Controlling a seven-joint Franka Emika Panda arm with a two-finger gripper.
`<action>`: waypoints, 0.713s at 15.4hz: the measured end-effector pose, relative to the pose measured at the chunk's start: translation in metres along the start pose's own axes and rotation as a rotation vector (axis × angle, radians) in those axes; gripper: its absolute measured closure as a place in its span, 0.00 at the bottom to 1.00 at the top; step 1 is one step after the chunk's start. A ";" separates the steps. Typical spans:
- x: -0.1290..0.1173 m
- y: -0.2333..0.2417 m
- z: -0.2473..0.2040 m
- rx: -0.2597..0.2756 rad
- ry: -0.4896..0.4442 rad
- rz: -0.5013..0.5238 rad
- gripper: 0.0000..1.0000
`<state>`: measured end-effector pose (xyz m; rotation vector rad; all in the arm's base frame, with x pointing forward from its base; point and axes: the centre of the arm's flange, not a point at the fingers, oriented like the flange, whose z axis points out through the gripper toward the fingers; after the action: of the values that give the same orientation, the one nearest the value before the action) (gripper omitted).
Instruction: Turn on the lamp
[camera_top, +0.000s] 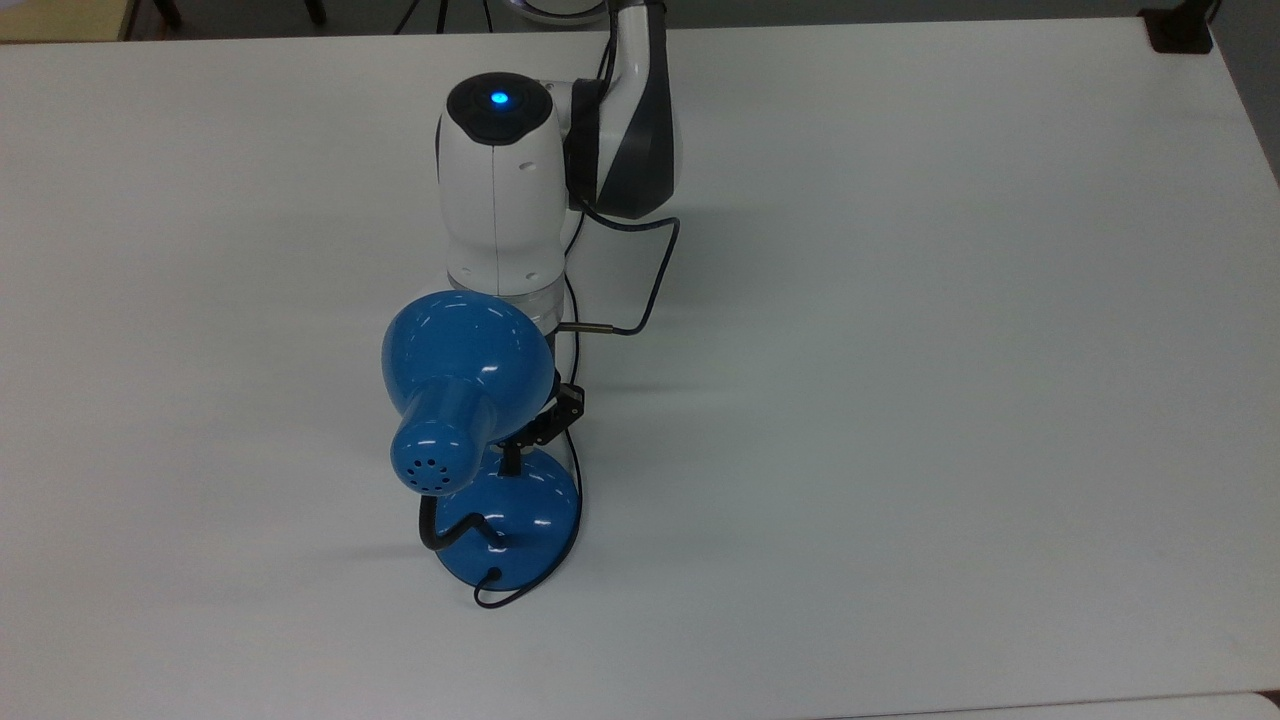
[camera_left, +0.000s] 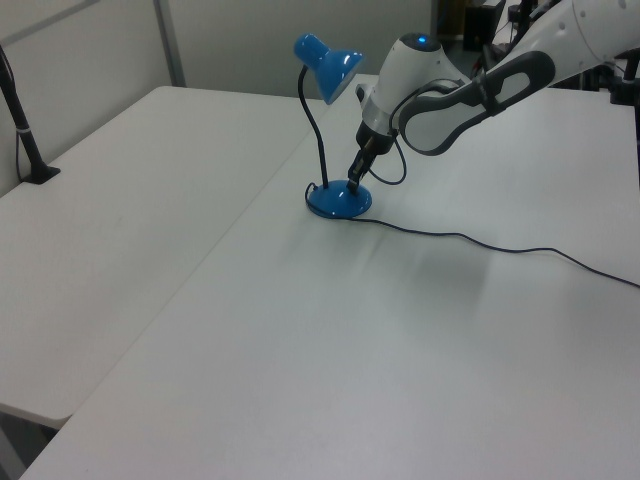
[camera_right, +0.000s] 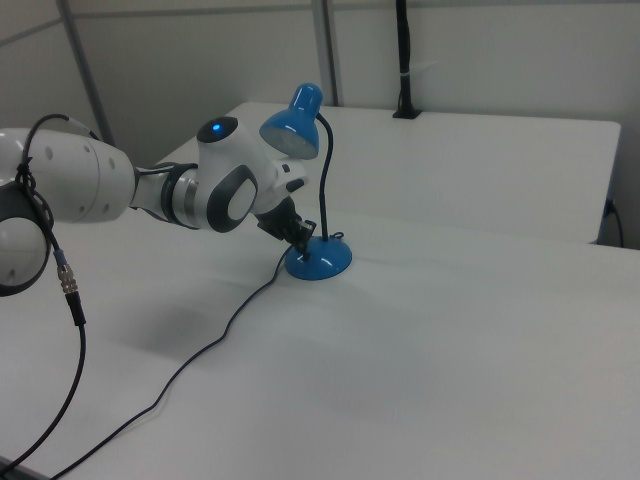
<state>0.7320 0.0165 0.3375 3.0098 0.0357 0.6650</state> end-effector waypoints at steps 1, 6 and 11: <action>0.001 -0.002 0.002 0.000 0.001 0.000 0.99; 0.002 -0.005 0.009 -0.002 0.001 -0.002 0.99; 0.004 -0.006 0.008 -0.002 0.012 -0.002 0.99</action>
<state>0.7392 0.0217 0.3316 3.0042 0.0381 0.6820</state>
